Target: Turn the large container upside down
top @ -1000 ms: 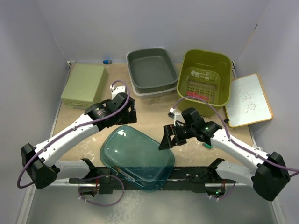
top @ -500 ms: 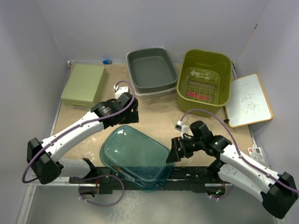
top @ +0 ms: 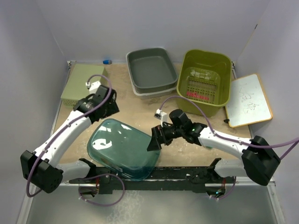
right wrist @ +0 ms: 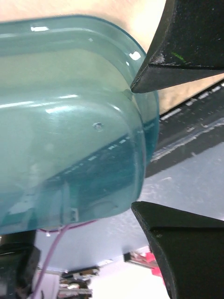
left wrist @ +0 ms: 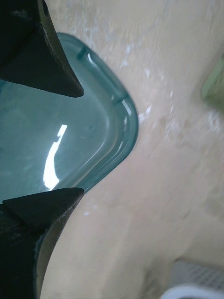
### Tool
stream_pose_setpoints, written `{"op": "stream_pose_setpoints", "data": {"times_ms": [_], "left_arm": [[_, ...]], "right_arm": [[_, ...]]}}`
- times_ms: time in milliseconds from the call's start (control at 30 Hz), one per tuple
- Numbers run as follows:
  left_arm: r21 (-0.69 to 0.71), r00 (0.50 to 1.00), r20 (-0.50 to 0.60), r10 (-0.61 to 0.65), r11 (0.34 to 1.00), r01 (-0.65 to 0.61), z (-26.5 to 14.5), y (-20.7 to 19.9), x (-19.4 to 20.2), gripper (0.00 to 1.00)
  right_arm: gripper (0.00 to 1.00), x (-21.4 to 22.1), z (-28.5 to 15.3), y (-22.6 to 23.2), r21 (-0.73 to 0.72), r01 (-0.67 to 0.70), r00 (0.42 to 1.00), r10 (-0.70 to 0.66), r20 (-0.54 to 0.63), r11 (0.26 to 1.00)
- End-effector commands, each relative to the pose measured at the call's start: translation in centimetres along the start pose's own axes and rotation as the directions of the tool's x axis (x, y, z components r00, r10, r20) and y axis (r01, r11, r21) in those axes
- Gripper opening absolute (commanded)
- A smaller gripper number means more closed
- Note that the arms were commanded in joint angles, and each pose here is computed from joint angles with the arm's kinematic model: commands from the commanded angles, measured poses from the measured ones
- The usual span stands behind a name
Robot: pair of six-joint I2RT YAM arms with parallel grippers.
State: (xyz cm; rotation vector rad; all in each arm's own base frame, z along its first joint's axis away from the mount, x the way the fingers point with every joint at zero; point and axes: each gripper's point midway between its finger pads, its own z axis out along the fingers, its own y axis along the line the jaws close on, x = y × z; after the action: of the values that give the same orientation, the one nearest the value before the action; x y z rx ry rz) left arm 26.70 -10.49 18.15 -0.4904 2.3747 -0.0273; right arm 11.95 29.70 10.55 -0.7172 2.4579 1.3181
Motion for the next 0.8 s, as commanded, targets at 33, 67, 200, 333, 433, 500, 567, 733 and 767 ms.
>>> {"op": "stream_pose_setpoints", "data": {"times_ms": [33, 67, 200, 333, 433, 500, 567, 733, 767], "left_arm": [[-0.134, 0.995, 0.055, -0.079, 0.987, 0.086, 3.3, 4.9, -4.2, 0.76], [-0.133, 0.993, 0.062, -0.100, 0.985, 0.107, 3.7, 5.3, -4.8, 0.76], [-0.165, 0.985, 0.031, -0.169, 0.971, 0.171, 6.5, 7.3, -5.7, 0.76], [-0.123, 0.961, 0.018, -0.275, 0.953, 0.275, 10.0, 8.7, -6.2, 0.75], [-0.108, 0.948, 0.031, -0.316, 0.942, 0.318, 11.9, 9.1, -7.6, 0.75], [-0.072, 0.950, 0.048, -0.307, 0.948, 0.310, 13.3, 8.6, -8.9, 0.74], [-0.039, 0.954, 0.069, -0.293, 0.954, 0.296, 14.8, 8.0, -9.9, 0.74], [0.033, 0.961, 0.077, -0.265, 0.964, 0.263, 17.5, 6.3, -11.5, 0.74], [0.056, 0.961, 0.083, -0.264, 0.964, 0.260, 17.7, 5.8, -12.0, 0.73]], "right_arm": [[1.00, -5.5, -0.3, 1.0, 0.043, 0.155, 0.973, -0.160, 0.167, 0.987], [1.00, -5.5, -0.7, 0.8, 0.068, 0.160, 0.971, -0.169, 0.167, 0.985], [1.00, -5.2, -2.7, -0.6, 0.180, 0.136, 0.964, -0.172, 0.204, 0.974], [1.00, -4.9, -5.0, -2.3, 0.302, 0.092, 0.945, -0.179, 0.273, 0.949], [1.00, -4.5, -6.2, -3.3, 0.355, 0.068, 0.934, -0.185, 0.307, 0.932], [1.00, -4.3, -6.8, -3.6, 0.382, 0.060, 0.931, -0.190, 0.313, 0.922], [1.00, -4.2, -7.1, -3.8, 0.401, 0.063, 0.930, -0.199, 0.308, 0.914], [1.00, -4.3, -7.3, -3.8, 0.414, 0.053, 0.936, -0.190, 0.296, 0.909], [1.00, -4.3, -7.3, -3.8, 0.410, 0.051, 0.936, -0.186, 0.298, 0.911]]}}
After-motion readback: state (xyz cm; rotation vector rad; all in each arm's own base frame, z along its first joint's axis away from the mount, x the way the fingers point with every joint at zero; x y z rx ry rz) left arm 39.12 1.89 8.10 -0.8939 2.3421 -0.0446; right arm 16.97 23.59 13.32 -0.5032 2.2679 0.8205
